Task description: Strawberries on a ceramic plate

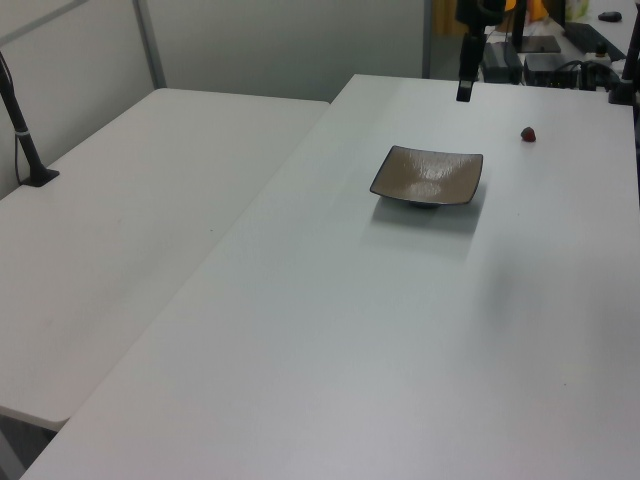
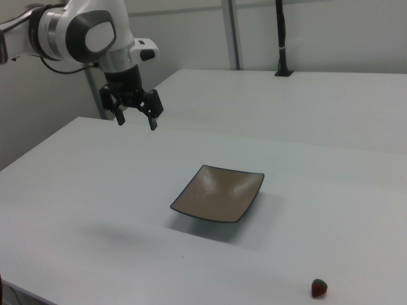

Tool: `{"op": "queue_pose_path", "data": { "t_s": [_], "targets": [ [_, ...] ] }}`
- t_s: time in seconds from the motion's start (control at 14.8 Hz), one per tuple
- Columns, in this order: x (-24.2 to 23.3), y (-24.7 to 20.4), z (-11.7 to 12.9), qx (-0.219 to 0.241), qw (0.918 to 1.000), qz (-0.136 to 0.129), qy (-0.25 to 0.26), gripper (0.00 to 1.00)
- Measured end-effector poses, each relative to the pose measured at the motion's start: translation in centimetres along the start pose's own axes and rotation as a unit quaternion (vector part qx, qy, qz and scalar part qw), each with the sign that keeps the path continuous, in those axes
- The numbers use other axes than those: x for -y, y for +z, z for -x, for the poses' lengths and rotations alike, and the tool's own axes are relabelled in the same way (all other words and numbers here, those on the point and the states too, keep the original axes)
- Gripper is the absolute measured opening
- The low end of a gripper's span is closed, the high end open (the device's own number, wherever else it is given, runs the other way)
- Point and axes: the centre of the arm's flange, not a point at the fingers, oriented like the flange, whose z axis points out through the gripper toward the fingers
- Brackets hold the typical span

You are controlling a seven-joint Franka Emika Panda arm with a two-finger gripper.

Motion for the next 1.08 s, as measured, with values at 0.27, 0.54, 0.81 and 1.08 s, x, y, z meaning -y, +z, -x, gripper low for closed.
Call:
{"op": "queue_pose_path", "data": {
  "t_s": [0.27,0.54,0.81,1.08],
  "targets": [
    [-0.2,-0.2,0.1,-0.001,1.0,0.0,0.002,1.0],
    [-0.2,-0.2,0.1,-0.001,1.0,0.0,0.002,1.0],
    [-0.9,-0.2,0.2,-0.001,0.9987,0.001,-0.051,1.0],
    [-3.2,0.1,1.4,0.036,0.976,-0.012,-0.214,1.0]
  ]
}}
